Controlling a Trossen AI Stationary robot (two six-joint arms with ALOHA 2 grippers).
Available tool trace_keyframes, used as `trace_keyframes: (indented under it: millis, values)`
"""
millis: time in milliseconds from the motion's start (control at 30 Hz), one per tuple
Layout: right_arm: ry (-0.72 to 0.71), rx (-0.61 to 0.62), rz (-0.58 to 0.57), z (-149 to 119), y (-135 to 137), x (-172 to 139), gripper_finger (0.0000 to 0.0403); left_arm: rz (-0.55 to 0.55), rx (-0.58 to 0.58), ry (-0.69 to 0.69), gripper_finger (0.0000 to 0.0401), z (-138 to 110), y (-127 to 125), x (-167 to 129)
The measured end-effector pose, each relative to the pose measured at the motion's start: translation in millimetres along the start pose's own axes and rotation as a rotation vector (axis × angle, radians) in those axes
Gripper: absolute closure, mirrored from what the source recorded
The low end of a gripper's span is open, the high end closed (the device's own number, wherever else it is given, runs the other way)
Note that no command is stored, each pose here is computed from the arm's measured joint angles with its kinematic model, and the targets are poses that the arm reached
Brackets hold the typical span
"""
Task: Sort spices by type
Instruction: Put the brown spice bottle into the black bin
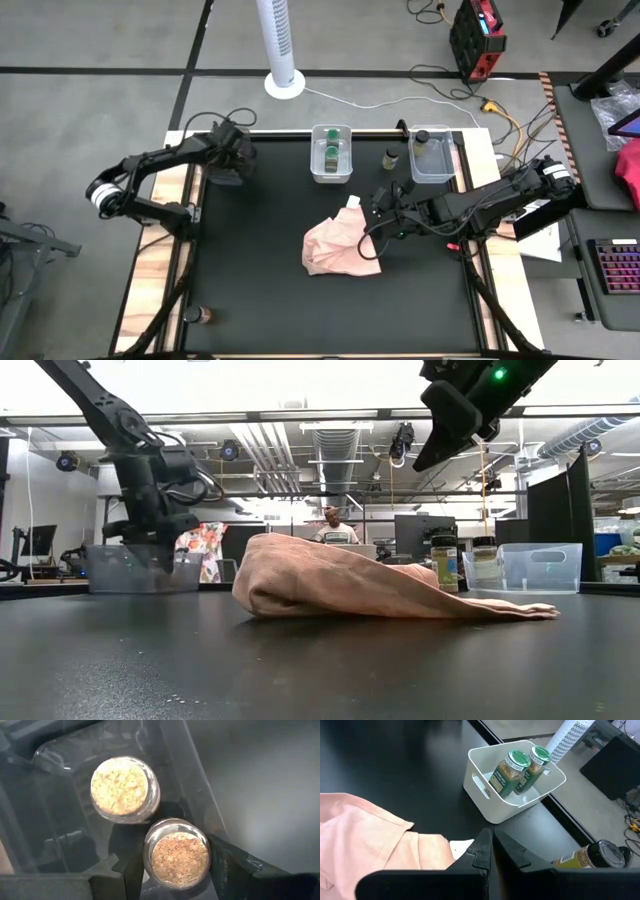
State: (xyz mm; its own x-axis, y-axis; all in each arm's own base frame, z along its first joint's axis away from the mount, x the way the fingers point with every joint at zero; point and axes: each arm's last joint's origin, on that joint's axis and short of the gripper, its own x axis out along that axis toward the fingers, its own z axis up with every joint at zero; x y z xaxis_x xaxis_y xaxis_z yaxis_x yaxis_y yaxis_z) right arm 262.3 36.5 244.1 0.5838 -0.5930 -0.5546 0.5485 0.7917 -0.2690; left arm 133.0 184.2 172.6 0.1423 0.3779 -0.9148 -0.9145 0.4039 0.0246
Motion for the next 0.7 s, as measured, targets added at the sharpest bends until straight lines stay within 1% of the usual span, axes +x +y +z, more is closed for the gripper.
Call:
trace_keyframes:
  millis: [100,400,700]
  values:
    - [0.003,-0.003,-0.001,-1.4,0.0,0.5,0.0394,-0.001,-0.001,-0.007,0.0232,1.6,-0.5,1.5]
    - [0.003,-0.003,-0.002,-2.8,0.2,1.2,0.0394,0.002,0.001,-0.010,0.0190,1.6,-0.4,1.6]
    - [0.003,-0.002,-0.002,-2.9,0.2,1.3,0.0394,0.003,0.000,-0.005,0.0180,-0.8,0.7,-3.4]
